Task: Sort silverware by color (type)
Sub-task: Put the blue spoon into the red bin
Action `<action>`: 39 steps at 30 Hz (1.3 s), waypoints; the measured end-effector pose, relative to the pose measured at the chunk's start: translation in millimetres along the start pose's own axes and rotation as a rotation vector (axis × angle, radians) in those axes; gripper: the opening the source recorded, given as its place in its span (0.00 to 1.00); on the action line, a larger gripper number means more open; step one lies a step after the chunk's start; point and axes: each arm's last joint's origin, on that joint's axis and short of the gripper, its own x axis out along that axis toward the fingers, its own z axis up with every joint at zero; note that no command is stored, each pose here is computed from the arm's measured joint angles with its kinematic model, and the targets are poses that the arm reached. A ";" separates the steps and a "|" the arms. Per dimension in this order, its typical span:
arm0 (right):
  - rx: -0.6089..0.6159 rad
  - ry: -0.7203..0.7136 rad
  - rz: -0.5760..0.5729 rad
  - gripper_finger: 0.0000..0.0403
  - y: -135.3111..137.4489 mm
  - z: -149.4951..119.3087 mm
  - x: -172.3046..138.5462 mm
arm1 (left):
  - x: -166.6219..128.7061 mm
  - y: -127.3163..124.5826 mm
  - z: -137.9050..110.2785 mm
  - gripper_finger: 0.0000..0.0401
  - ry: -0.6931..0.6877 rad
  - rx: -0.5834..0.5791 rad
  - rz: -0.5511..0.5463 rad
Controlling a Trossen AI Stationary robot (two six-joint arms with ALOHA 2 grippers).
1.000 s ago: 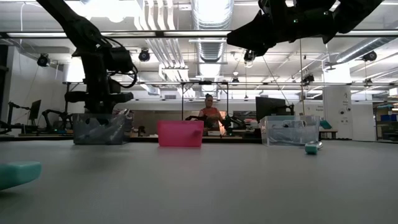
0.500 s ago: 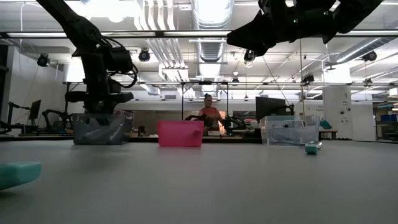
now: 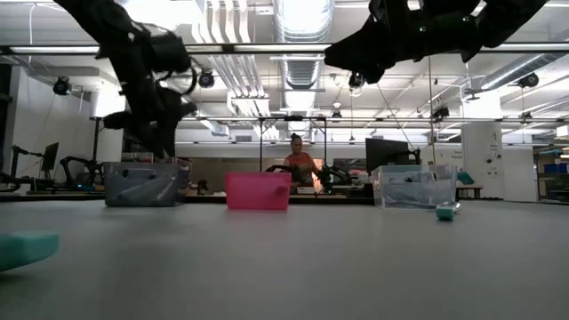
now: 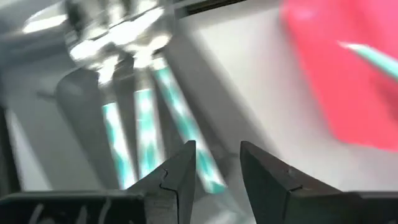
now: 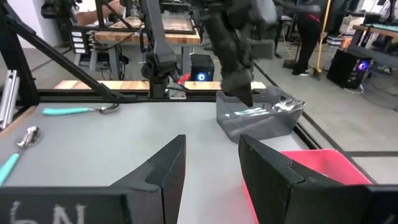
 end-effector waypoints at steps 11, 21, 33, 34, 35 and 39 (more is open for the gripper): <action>0.182 0.097 0.022 0.35 4.3 17.7 4.7 | -58.5 -56.2 -35.9 0.26 -0.260 0.284 -0.172; 0.657 0.239 0.024 0.35 21.4 10.2 4.0 | -75.4 -77.1 -58.6 0.26 -0.320 0.486 -0.248; 0.736 0.454 -0.155 0.35 29.7 13.0 15.3 | -85.2 -80.3 -51.5 0.26 -0.449 0.649 -0.277; 0.737 0.481 -0.173 0.35 29.4 13.0 16.4 | -86.8 -79.7 -50.9 0.26 -0.458 0.649 -0.281; 0.736 0.513 -0.190 0.35 29.4 11.8 17.8 | -87.9 -79.3 -50.5 0.26 -0.464 0.648 -0.284; 0.733 0.630 -0.237 0.35 29.6 9.8 23.7 | -92.5 -77.1 -48.9 0.26 -0.490 0.656 -0.292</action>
